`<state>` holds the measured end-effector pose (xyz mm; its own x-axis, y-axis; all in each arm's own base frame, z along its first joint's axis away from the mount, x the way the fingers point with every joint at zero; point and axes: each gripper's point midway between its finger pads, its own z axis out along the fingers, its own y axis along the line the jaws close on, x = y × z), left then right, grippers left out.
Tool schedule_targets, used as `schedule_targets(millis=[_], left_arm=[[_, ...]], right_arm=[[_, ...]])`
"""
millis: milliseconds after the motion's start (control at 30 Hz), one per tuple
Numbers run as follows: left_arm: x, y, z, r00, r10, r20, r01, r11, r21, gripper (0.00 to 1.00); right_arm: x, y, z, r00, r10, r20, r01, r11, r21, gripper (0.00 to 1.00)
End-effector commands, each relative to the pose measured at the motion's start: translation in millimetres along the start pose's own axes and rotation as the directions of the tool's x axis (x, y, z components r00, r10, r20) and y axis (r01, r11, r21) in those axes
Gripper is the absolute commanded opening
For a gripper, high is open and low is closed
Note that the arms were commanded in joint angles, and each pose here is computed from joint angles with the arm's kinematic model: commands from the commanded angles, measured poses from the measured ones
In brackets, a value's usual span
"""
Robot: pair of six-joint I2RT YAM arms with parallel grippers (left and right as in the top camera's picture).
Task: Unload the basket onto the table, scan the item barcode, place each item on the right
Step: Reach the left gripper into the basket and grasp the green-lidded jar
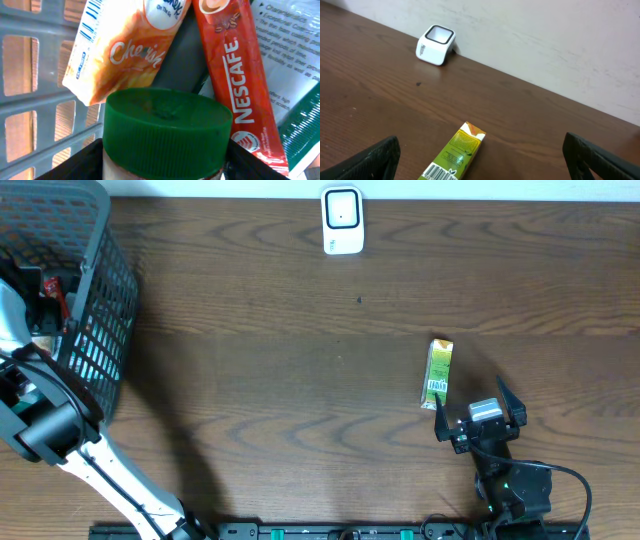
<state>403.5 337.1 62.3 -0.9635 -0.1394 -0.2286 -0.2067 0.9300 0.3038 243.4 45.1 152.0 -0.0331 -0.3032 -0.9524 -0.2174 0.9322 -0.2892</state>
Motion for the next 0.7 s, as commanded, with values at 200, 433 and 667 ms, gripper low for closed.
schedule_targets(millis=[200,433,667], left_arm=[[11,-18,14,0.986,-0.158,-0.045,0.162,0.984,0.081,0.76],[17,-11,17,0.930,-0.361,-0.069,0.366,0.928,0.067,0.86],[28,-19,23,0.921,-0.372,-0.117,0.383,0.920,0.085,0.80]], right_arm=[[1,-3,0,1.000,-0.007,-0.003,0.007,1.000,0.010,0.99],[1,-3,0,1.000,-0.007,-0.003,0.007,1.000,0.010,0.99],[1,-3,0,1.000,-0.007,-0.003,0.007,1.000,0.010,0.99]])
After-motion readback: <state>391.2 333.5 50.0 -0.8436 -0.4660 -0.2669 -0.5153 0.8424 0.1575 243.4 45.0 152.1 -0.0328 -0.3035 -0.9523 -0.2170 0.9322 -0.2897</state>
